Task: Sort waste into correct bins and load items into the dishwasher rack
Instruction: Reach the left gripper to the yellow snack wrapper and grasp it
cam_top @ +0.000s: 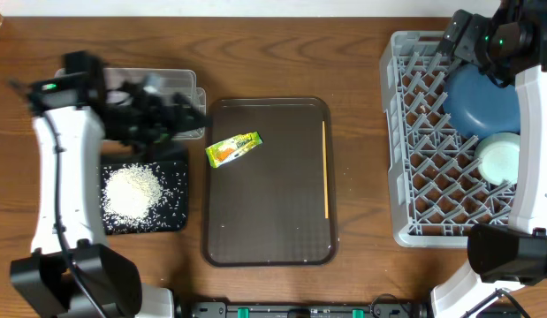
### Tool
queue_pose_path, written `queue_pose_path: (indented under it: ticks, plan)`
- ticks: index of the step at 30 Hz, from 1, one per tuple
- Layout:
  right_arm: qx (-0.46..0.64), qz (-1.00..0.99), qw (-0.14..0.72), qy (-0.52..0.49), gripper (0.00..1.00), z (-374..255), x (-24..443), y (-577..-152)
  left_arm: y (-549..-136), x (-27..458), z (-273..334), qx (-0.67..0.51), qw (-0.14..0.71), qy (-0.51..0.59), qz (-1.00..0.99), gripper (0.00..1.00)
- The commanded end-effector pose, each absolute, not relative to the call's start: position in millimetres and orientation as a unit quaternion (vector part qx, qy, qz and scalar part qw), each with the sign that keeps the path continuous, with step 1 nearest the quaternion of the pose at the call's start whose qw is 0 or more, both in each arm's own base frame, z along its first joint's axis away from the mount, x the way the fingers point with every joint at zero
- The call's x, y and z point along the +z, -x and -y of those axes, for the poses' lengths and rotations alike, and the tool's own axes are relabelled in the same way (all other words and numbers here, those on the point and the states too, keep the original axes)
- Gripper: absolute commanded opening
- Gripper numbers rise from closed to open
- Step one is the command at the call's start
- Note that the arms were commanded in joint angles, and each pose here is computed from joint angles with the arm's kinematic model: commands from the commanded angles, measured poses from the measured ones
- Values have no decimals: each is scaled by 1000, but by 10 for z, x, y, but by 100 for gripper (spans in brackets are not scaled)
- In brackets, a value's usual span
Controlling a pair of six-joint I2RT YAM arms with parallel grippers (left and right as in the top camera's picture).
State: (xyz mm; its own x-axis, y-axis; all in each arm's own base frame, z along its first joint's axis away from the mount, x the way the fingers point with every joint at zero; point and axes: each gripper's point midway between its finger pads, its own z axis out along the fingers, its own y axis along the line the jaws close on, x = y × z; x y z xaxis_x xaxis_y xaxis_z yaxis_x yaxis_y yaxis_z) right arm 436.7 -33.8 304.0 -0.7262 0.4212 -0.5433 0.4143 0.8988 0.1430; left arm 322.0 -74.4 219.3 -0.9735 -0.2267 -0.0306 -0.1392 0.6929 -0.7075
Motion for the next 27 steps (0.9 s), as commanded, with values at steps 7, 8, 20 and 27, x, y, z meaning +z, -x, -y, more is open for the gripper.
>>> queue_pose_path:
  ticks: [7,8,20,27]
  plan:
    - [0,-929,291,-229,99,363,3012,-4376,-3495,1937,1063,-131,156,-94,-975,99]
    - [0,-929,291,-229,99,363,3012,-4376,-3562,1899,976,-69,170,-102,-978,99]
    - [0,-929,291,-229,99,363,3012,-4376,-3728,1422,1065,55,137,-222,-964,89]
    - [0,-929,291,-229,99,361,3012,-4376,-3790,868,1186,38,78,-278,-957,88]
